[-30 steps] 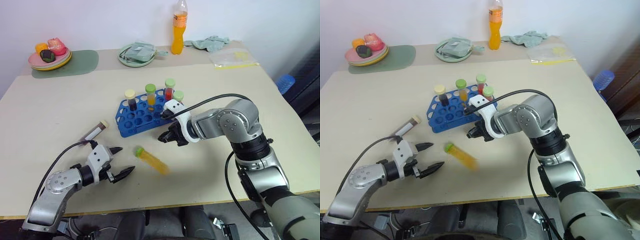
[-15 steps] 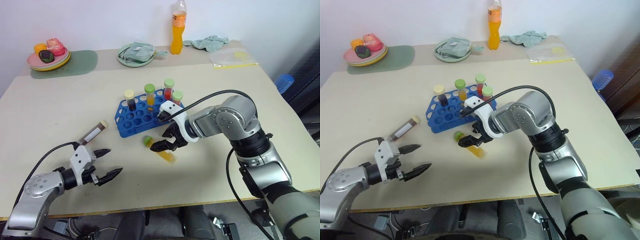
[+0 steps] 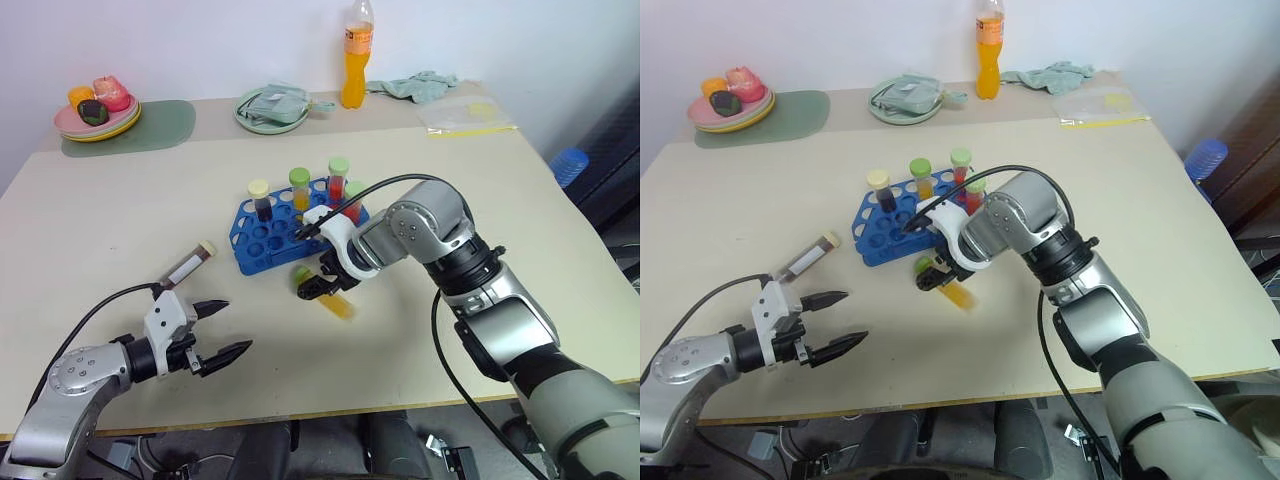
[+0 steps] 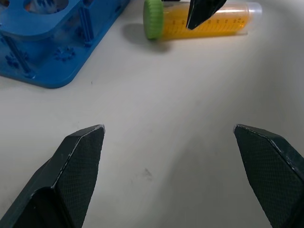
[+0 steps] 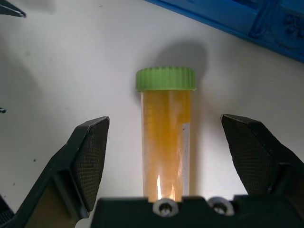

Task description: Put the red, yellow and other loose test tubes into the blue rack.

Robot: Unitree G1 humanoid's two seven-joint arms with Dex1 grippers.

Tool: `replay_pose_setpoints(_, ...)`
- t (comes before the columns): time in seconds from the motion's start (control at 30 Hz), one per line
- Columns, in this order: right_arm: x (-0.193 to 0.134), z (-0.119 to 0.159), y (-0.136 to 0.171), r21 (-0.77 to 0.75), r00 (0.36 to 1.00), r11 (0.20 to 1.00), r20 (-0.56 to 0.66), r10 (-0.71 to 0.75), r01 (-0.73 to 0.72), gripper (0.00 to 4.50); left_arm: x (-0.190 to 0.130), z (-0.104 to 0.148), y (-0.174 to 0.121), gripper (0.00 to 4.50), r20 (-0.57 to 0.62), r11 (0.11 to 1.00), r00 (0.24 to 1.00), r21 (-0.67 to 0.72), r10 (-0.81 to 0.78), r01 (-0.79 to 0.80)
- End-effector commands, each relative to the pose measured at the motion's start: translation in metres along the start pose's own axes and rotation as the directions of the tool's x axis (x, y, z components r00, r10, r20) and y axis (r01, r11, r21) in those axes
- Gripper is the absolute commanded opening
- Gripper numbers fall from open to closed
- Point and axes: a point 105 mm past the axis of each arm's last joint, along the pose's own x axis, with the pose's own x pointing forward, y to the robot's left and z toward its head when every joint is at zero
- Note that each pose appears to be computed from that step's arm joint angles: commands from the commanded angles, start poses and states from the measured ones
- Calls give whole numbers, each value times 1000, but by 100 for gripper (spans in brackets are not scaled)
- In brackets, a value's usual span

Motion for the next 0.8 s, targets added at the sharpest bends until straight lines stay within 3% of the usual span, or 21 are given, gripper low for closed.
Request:
replay_pose_setpoints(0.03, -4, 6, 5, -45, 1000, 999, 10, -11, 11, 242, 1, 7, -3, 450, 26, 1000, 1000, 16, -4, 4)
replay_pose_setpoints(0.13, -4, 5, 6, -47, 1000, 999, 10, -8, 8, 88, 1, 5, -3, 450, 26, 1000, 1000, 13, -2, 1)
replay_pose_setpoints(0.23, -11, 8, 11, -91, 999, 996, 37, 6, -3, 71, 2, 5, -3, 450, 30, 1000, 1000, 12, 1, -1)
replay_pose_setpoints(0.33, -28, 19, 23, -196, 979, 980, 198, 50, -11, 71, 2, 6, -2, 450, 32, 1000, 999, 14, 7, -7)
replay_pose_setpoints(0.4, -48, 34, 23, -302, 892, 950, 446, 72, 74, 71, 0, 9, 1, 450, 52, 1000, 998, 5, 30, -30)
replay_pose_setpoints(0.5, -77, 43, 27, -364, 721, 922, 672, 165, 128, 71, -1, 14, 3, 450, 88, 998, 994, -15, 58, -57)
replay_pose_setpoints(0.53, -90, 44, 33, -392, 637, 913, 734, 236, 114, 71, 0, 15, 3, 450, 101, 998, 993, -22, 67, -65)
replay_pose_setpoints(0.63, -111, 42, 33, -390, 439, 908, 849, 293, 150, 71, 3, 20, 3, 450, 138, 996, 987, -45, 85, -79)
replay_pose_setpoints(0.8, -97, 50, 10, -209, 239, 934, 961, 140, 292, 71, 14, 33, 8, 450, 209, 992, 971, -73, 115, -101)
